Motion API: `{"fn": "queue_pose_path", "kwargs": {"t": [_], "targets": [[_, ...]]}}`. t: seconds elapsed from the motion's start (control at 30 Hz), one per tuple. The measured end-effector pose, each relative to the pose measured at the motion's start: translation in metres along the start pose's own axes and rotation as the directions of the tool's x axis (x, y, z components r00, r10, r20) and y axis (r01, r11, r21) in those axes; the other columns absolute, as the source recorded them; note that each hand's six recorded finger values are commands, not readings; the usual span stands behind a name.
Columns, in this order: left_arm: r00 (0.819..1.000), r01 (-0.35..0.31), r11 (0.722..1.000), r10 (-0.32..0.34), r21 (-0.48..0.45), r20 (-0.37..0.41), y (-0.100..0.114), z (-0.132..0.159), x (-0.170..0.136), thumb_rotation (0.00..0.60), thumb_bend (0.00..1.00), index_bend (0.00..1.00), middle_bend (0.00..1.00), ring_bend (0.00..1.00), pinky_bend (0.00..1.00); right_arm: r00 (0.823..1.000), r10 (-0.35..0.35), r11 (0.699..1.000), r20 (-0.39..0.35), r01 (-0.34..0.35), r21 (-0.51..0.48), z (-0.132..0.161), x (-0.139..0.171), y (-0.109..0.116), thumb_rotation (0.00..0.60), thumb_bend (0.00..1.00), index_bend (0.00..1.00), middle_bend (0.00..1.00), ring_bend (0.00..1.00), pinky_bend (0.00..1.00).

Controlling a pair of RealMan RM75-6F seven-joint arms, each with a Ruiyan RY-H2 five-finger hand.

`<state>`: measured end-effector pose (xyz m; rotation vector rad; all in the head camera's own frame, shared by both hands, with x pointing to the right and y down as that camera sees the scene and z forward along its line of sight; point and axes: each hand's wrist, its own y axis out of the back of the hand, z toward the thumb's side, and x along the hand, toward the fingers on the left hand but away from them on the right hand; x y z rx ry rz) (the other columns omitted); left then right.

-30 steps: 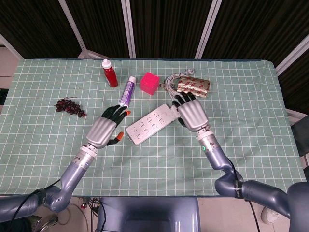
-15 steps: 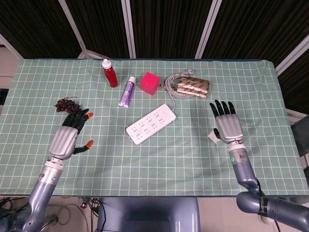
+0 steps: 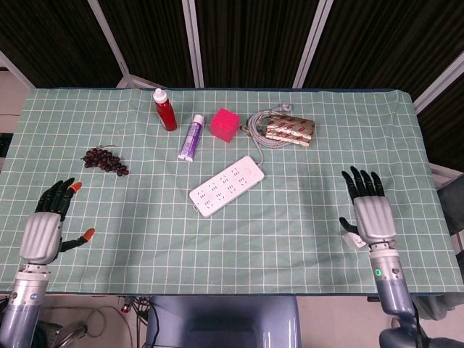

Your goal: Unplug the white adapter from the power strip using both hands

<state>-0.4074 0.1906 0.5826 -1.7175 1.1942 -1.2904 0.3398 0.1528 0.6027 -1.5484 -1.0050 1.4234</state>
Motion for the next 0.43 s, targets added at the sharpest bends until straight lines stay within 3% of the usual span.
{"fn": "queue_pose_path", "kwargs": {"t": [0.2,0.43], "targets": [[1.000,0.010,1.000,-0.010,0.026,-0.027,-0.001,-0.025,-0.025,0.600,0.05,0.01,0.00,0.00,0.01,0.999,-0.034,0.996,0.033,0.037,-0.085,-0.035,0.054,0.006,0.600,0.23,0.00,0.00,0.00,0.00],[0.999,-0.002,0.996,0.006,0.086,-0.040,0.009,-0.046,-0.042,0.600,0.03,0.00,0.00,0.00,0.00,0.993,-0.089,0.994,0.077,0.093,-0.050,-0.085,0.099,0.020,0.600,0.20,0.00,0.00,0.00,0.00]]}}
